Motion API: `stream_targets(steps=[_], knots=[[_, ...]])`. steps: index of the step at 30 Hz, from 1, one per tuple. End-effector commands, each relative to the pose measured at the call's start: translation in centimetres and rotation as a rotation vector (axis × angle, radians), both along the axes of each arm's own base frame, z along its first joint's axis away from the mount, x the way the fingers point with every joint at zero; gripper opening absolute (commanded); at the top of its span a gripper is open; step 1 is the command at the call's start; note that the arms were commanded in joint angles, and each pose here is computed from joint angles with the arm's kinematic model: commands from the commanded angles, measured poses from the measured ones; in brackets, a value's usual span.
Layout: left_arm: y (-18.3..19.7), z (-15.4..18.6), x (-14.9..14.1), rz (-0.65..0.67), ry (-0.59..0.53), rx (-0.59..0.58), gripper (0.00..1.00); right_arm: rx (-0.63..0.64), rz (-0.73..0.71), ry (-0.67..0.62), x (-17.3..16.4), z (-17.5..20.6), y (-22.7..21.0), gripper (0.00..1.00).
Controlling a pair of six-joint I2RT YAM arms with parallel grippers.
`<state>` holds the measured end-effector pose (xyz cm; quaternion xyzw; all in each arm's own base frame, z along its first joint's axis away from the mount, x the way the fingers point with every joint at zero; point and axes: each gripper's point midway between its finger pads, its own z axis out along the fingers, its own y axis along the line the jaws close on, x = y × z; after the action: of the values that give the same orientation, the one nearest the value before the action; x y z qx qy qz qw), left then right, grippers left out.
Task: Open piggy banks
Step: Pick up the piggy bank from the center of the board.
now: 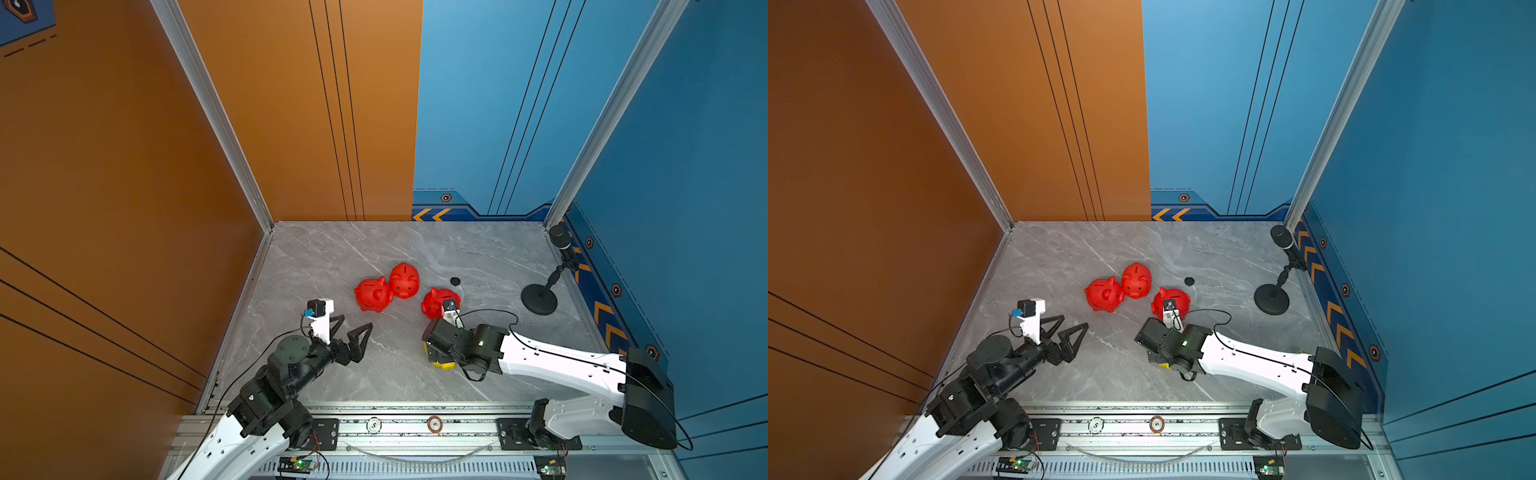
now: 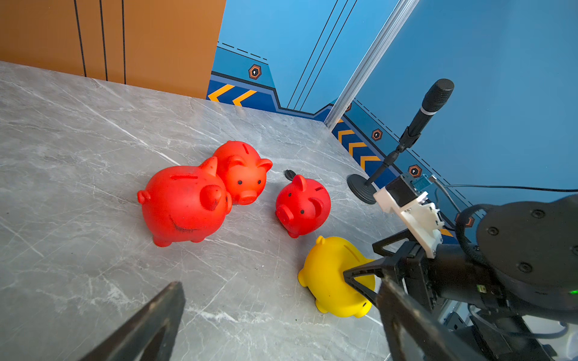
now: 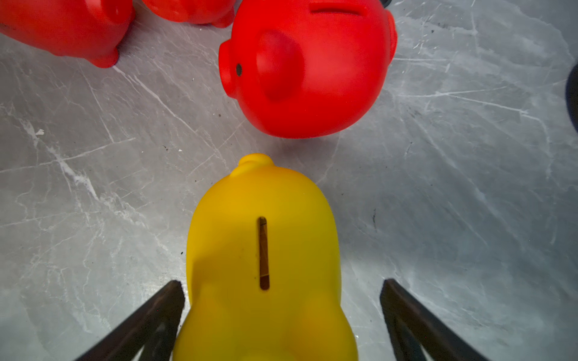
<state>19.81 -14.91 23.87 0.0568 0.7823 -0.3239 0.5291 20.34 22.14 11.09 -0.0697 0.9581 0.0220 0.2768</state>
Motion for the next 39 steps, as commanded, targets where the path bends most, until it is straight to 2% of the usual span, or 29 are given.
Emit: stream_targets(steps=[1,9,13,17,20,26,31,35,39], knots=[[-0.1,-0.1,-0.1,-0.011,0.003,0.01,0.98,0.025,0.038,0.027,-0.3,-0.7,0.8,0.98],[-0.8,-0.3,0.0,-0.038,0.026,0.013,0.98,0.004,0.041,0.041,-0.7,-1.7,0.7,0.89],[-2.5,-0.1,-0.4,-0.129,0.04,-0.002,0.98,-0.005,0.036,0.048,-1.1,-2.2,0.4,0.83],[-4.8,-0.3,-0.9,-0.241,0.066,-0.011,0.98,-0.009,0.038,0.05,-1.3,-2.3,0.3,0.82],[-5.9,-0.2,-1.1,-0.292,0.072,-0.006,0.98,-0.018,0.036,0.046,-1.2,-2.3,0.1,0.75],[-6.1,0.2,-1.3,-0.301,0.067,-0.008,0.98,-0.025,0.049,0.036,-0.7,-1.8,-0.3,0.61],[-5.9,0.2,-1.3,-0.293,0.066,-0.003,0.98,0.035,0.08,-0.001,1.1,1.3,-1.3,0.52],[-5.9,0.2,-1.3,-0.288,0.065,0.0,0.98,0.146,0.13,-0.018,2.5,4.9,-1.9,0.49],[-5.8,0.2,-1.1,-0.279,0.06,0.004,0.98,0.199,0.136,-0.067,4.4,8.9,-3.6,0.48]])
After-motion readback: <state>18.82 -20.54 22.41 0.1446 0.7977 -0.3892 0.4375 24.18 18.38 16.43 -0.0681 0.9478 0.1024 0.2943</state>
